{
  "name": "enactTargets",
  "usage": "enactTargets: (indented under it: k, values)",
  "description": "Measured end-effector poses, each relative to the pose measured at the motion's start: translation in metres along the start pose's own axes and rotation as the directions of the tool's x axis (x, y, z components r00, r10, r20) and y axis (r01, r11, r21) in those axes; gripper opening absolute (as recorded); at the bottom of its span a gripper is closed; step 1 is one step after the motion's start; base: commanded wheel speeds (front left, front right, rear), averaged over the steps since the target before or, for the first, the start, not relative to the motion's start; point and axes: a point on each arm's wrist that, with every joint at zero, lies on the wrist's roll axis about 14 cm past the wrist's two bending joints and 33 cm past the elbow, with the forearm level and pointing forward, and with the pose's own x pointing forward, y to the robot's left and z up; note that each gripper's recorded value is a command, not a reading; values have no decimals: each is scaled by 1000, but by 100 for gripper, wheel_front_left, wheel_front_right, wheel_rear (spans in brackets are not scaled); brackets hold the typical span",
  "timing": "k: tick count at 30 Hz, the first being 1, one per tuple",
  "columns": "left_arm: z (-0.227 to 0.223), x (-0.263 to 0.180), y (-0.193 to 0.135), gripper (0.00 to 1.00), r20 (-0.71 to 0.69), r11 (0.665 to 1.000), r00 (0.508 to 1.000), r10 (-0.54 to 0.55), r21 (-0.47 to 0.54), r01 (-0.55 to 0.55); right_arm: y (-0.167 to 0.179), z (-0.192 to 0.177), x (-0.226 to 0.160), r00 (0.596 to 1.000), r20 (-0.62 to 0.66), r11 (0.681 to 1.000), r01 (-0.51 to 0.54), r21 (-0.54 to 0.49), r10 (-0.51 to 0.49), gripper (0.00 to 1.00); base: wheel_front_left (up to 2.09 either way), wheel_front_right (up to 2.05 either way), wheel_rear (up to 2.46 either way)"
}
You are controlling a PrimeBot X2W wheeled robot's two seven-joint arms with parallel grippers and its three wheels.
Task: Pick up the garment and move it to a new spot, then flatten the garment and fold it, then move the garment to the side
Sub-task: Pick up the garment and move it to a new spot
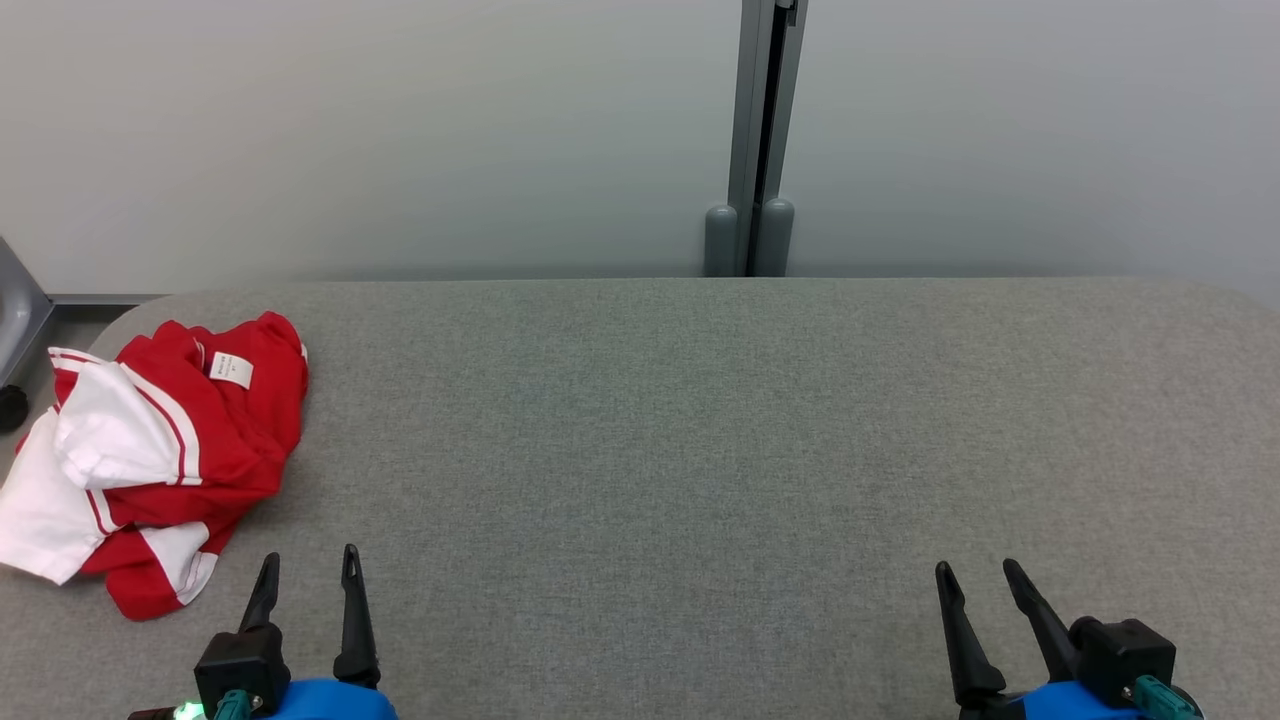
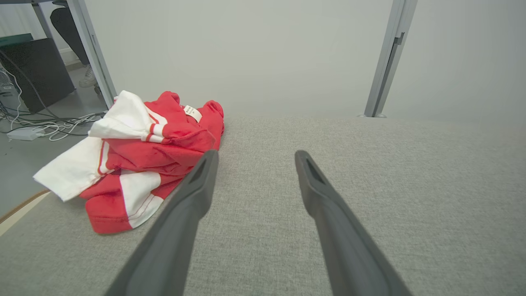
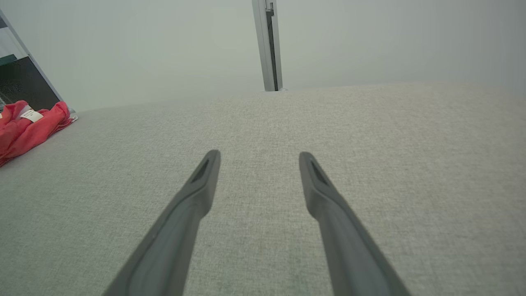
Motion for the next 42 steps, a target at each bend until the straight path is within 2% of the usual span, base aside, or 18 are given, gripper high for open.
enactTargets:
  k: [8,19,30,42]
  values:
    - [5,-4,8,100,16,1000,1000,23,-8,-23,8,1,4,1000,1,1000,-25,-4,25,100,0,0,0]
    - [8,-34,55,100,37,986,985,168,-20,-167,52,-1,25,986,-12,986,-164,-24,164,100,0,0,0]
    - [4,-84,114,100,39,930,930,367,-26,-366,107,-9,43,946,-45,946,-322,-33,320,100,0,0,0]
    - [-3,-123,145,100,26,872,872,489,-39,-488,146,-16,51,904,-70,905,-425,-33,422,100,0,0,0]
